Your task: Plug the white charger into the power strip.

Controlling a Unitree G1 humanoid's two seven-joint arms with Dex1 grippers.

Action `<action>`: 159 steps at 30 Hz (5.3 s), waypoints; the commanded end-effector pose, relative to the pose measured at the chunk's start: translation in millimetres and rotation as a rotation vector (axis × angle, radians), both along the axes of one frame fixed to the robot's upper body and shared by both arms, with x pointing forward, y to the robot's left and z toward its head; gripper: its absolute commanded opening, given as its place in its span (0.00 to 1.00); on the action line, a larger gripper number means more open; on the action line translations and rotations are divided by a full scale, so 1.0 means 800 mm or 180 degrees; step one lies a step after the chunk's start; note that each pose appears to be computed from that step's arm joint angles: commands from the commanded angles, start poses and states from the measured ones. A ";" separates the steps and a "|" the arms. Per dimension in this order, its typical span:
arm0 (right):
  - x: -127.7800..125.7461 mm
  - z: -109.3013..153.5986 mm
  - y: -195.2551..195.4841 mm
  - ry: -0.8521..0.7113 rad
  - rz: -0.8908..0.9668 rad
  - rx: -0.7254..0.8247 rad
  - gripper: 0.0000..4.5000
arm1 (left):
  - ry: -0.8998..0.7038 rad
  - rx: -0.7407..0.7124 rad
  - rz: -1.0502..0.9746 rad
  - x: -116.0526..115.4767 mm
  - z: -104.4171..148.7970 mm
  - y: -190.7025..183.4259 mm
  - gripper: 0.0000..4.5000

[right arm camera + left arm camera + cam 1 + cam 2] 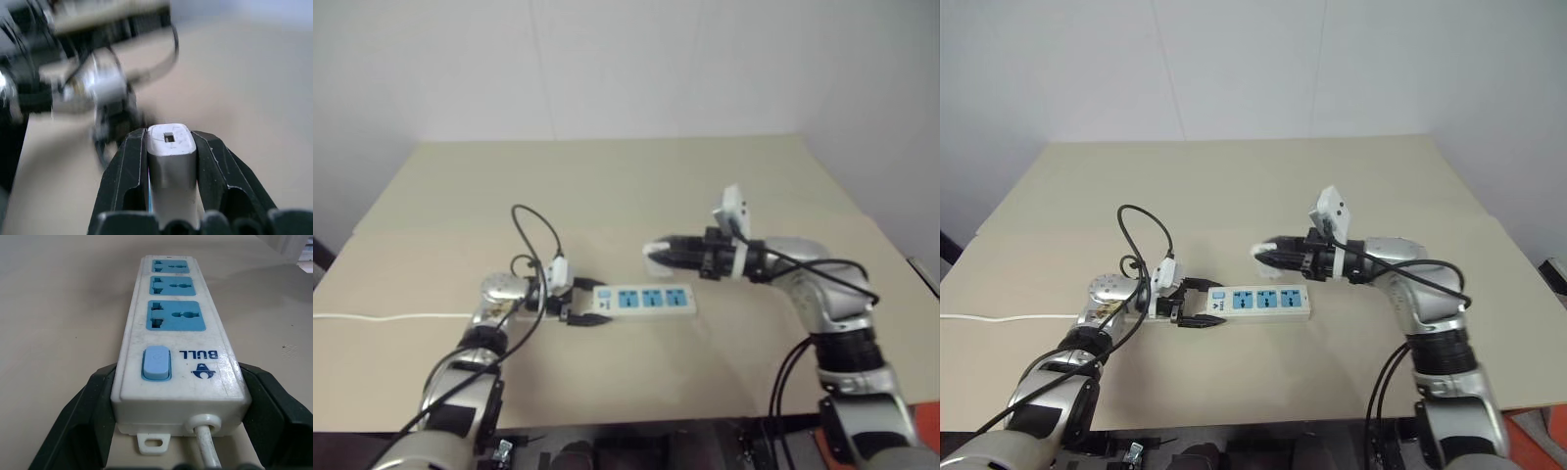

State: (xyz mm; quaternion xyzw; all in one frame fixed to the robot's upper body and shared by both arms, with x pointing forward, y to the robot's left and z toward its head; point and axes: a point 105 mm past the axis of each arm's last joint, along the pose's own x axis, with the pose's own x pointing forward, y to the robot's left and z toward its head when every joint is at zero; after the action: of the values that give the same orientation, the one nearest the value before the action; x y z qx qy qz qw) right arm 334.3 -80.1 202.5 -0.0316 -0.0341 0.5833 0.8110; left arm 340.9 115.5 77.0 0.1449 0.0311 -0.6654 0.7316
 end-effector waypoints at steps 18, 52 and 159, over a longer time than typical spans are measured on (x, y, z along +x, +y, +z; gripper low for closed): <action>0.004 -0.060 0.058 0.0044 0.0871 0.0630 0.25 | -0.0019 0.0146 -0.0067 -0.003 -0.002 0.002 0.72; 0.024 -0.093 0.048 0.0072 0.0679 0.0437 0.25 | -0.0002 0.0125 -0.0046 -0.005 -0.004 0.006 0.72; 0.035 -0.080 0.038 0.0140 0.0735 -0.0217 0.71 | -0.0007 0.0140 -0.0045 -0.008 -0.011 0.001 0.72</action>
State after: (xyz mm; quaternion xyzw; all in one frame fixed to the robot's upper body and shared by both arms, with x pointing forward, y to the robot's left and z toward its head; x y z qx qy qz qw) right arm 359.9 -49.2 121.2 -0.0372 0.0284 0.6733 0.7378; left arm 335.3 120.4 68.0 0.1474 0.0457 -0.6623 0.7332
